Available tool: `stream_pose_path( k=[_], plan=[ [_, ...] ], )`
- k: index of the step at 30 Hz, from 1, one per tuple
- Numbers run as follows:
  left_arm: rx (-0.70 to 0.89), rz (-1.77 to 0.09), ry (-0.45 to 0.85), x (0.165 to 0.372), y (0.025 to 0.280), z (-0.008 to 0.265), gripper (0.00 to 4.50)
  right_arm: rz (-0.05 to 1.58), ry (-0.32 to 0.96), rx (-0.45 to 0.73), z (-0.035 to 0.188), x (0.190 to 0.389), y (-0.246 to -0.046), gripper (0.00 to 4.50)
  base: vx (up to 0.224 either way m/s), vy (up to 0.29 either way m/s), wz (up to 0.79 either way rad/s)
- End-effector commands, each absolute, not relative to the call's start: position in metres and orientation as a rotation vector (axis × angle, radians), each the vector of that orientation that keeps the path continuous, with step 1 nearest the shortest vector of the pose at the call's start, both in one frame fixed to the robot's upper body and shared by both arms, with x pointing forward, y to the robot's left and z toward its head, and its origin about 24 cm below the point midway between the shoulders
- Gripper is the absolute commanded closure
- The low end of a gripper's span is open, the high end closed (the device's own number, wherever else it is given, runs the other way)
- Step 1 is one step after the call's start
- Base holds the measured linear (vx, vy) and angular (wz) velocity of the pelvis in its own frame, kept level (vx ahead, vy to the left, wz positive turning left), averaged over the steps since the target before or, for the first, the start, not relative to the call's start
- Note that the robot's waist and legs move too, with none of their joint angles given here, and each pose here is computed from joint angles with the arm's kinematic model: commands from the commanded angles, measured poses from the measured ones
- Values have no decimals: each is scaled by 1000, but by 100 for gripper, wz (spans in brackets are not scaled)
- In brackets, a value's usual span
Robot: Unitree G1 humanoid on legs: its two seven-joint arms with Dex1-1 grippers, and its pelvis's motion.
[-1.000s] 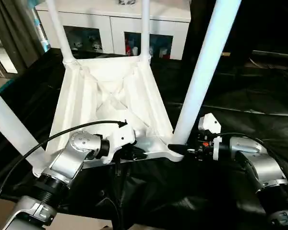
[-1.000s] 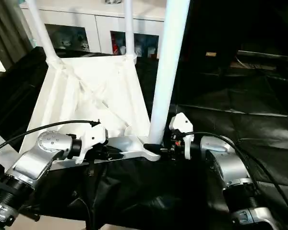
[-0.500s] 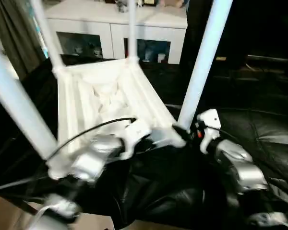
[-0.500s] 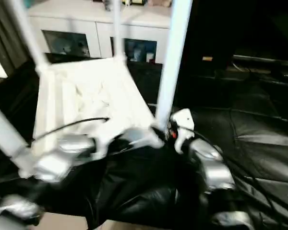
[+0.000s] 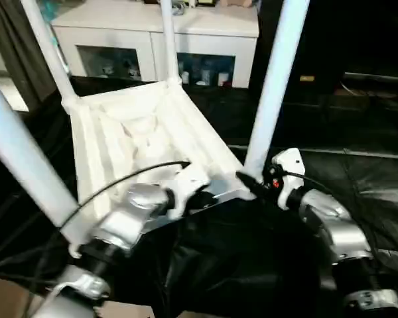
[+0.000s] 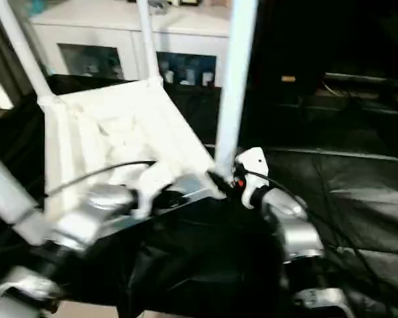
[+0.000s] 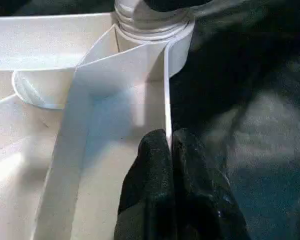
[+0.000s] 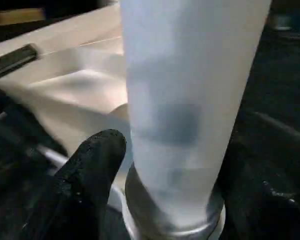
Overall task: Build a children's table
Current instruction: Rotate leg to tighten
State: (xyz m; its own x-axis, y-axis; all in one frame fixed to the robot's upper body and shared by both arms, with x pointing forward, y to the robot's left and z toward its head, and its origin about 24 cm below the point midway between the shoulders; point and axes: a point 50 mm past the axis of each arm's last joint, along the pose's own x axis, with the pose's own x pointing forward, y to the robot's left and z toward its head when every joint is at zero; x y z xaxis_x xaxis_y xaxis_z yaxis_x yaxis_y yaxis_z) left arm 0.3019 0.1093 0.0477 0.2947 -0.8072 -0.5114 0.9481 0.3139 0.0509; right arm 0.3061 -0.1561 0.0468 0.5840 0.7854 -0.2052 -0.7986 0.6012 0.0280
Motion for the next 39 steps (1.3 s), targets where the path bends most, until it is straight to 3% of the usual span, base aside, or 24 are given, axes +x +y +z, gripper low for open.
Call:
stream_pose_path(
  k=[1,6,10,17,25,27,31,36,38,39],
  plan=[
    [378,-1321,450,293,102,46,450,1075,259,-63,39,297,-142,145,0,0,0],
    [408,-1356,474,293,119,48,450,1150,299,-94,41,295,-155,145,0,0,0],
    [409,-1377,486,294,131,51,450,1216,347,-136,38,292,-161,191,0,0,0],
    [412,-1377,493,295,135,51,450,1226,358,-145,36,293,-160,200,0,0,0],
    [397,-1303,476,301,131,48,450,1185,355,-73,29,290,-154,200,0,0,0],
    [387,-1161,432,313,119,45,450,929,332,-37,16,299,-151,201,0,0,0],
    [349,-1045,398,321,99,43,450,711,350,33,0,302,-140,201,0,0,0],
    [319,-1016,383,324,84,42,450,668,359,54,-4,303,-126,201,0,0,0],
    [305,-1020,371,324,72,42,450,702,342,38,-2,304,-109,201,0,0,0],
    [304,-1050,361,323,65,42,450,744,318,29,1,305,-99,145,0,0,0]
  ],
)
